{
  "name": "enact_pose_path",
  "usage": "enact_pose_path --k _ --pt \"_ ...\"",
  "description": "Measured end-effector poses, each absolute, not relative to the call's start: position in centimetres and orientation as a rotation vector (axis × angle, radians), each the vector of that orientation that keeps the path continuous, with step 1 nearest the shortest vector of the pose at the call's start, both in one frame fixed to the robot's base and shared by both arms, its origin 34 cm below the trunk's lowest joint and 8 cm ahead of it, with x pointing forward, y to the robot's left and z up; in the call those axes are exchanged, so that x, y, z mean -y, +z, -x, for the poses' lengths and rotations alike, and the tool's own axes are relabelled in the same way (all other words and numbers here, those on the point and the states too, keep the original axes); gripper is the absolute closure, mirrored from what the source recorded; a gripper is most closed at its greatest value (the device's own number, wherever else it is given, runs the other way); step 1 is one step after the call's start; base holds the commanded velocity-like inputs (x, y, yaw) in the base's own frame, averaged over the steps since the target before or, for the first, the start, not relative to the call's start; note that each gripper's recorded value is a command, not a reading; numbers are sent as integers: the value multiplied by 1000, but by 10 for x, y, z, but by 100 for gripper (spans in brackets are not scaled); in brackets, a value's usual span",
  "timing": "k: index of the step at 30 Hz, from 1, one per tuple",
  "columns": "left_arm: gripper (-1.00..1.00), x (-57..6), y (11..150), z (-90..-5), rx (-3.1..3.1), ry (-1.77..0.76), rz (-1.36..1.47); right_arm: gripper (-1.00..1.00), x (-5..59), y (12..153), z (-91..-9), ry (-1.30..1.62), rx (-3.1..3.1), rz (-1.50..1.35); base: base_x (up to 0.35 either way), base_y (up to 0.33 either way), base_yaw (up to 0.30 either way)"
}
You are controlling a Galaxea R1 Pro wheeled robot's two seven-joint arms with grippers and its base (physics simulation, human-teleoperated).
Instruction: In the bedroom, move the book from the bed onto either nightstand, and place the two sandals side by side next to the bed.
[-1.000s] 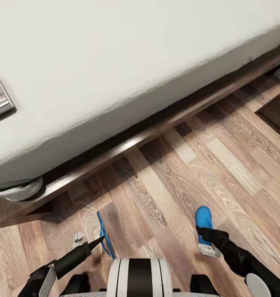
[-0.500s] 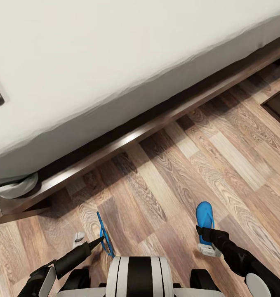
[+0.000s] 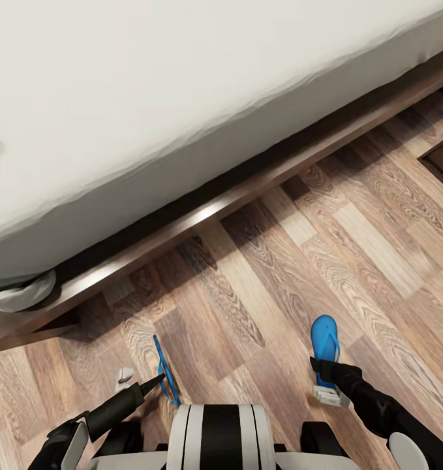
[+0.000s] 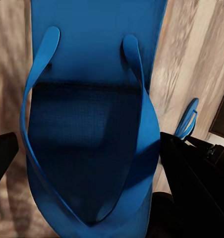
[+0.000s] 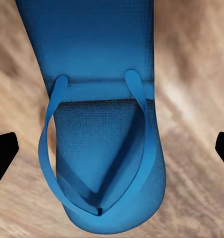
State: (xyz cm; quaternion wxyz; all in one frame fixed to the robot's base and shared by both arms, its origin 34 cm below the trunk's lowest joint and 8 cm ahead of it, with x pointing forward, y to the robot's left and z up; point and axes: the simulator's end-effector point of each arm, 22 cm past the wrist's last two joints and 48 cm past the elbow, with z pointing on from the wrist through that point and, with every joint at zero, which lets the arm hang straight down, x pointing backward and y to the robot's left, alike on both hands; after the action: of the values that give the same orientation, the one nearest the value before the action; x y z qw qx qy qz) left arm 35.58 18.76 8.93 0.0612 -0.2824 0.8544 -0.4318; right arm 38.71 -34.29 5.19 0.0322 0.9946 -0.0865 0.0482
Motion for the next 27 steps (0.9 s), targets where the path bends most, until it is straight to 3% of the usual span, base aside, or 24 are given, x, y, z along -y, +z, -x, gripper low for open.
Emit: enact_pose_path --k 27 --pt "100 -166 157 -461 -2380 -1471 594 -100 344 51 -385 140 266 -3059 0 0 0"
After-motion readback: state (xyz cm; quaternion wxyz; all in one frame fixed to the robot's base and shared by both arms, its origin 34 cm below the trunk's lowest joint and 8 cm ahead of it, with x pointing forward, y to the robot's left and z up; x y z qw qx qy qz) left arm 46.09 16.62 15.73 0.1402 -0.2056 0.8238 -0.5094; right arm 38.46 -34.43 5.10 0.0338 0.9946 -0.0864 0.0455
